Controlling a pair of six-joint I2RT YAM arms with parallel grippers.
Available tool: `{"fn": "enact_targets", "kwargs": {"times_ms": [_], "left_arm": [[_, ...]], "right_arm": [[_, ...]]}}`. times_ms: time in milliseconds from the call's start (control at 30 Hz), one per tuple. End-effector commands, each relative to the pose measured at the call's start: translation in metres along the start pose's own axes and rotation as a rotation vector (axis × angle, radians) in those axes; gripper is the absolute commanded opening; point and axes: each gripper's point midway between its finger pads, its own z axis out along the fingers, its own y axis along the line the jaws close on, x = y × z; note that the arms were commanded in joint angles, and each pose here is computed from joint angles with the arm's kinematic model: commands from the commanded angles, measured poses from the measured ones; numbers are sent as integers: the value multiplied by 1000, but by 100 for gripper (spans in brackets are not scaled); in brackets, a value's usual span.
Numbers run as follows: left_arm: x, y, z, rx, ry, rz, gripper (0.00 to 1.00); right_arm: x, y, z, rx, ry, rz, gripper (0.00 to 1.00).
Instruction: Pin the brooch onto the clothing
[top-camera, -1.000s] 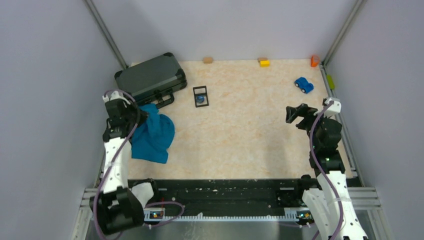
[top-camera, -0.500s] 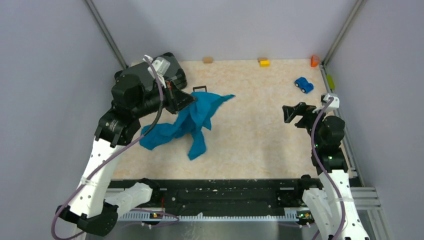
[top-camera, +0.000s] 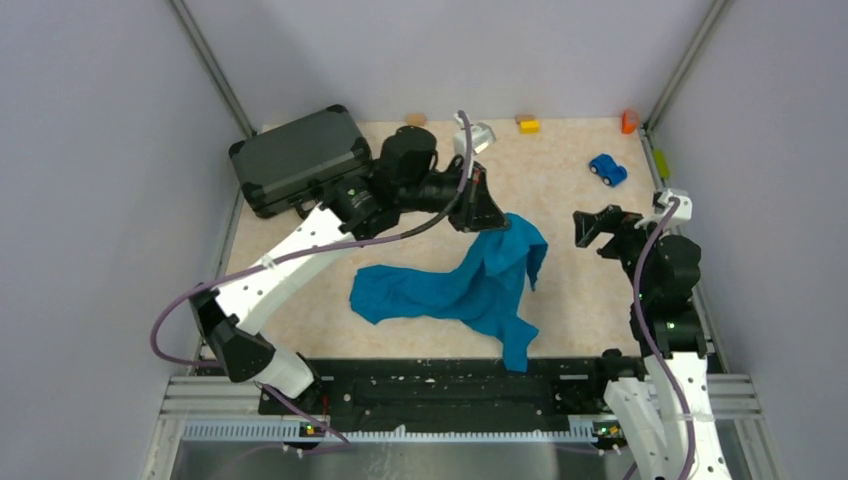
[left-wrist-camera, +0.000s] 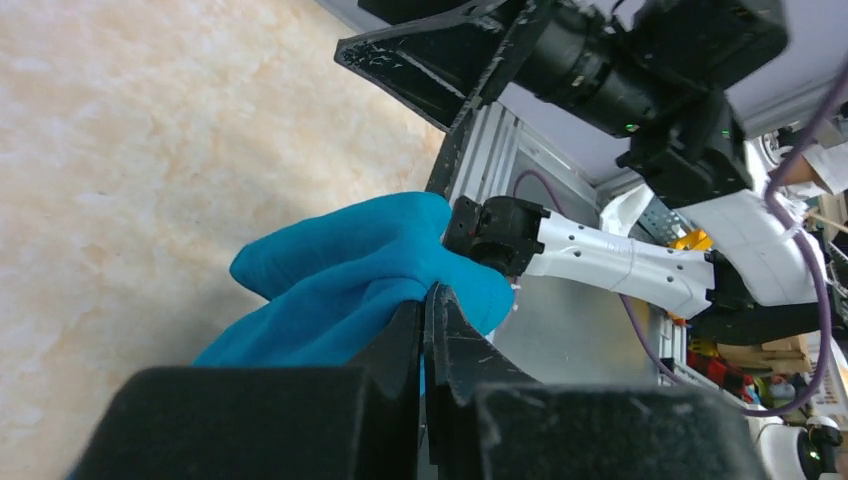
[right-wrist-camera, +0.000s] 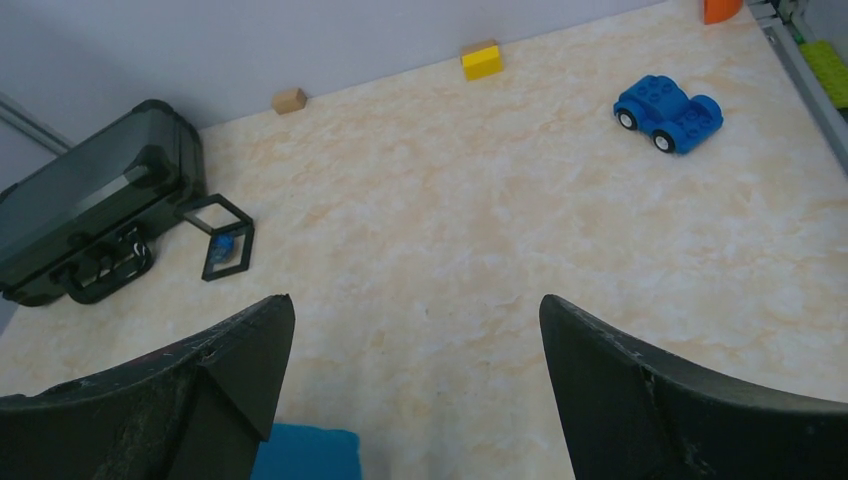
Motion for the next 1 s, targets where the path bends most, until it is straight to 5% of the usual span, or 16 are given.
{"fn": "enact_targets", "kwargs": {"times_ms": [0,200,400,533,600,733,967], "left_arm": [[-43,-23,3,38,-127,116,0],[-37,65,-7,-350,-148,62,0],[25,144,11,-345,-9,-151,1],[60,208,10,-533,50,-177,48],[70,225,5,-621,73,-160,60],[86,233,0,-682,81,-143,68],[141,257,0,-750,113,-244,67]], "right_arm": [[-25,18,-17,-70,-48,-48,96],[-18,63,-36,-314,-16,-7,98],[30,44,-18,-241,117,137,97],[64,25,-3,-154,227,206,94],[79,22,3,-144,273,230,91],[108,12,16,-112,374,240,86],[157,14,44,-72,511,166,81]]}}
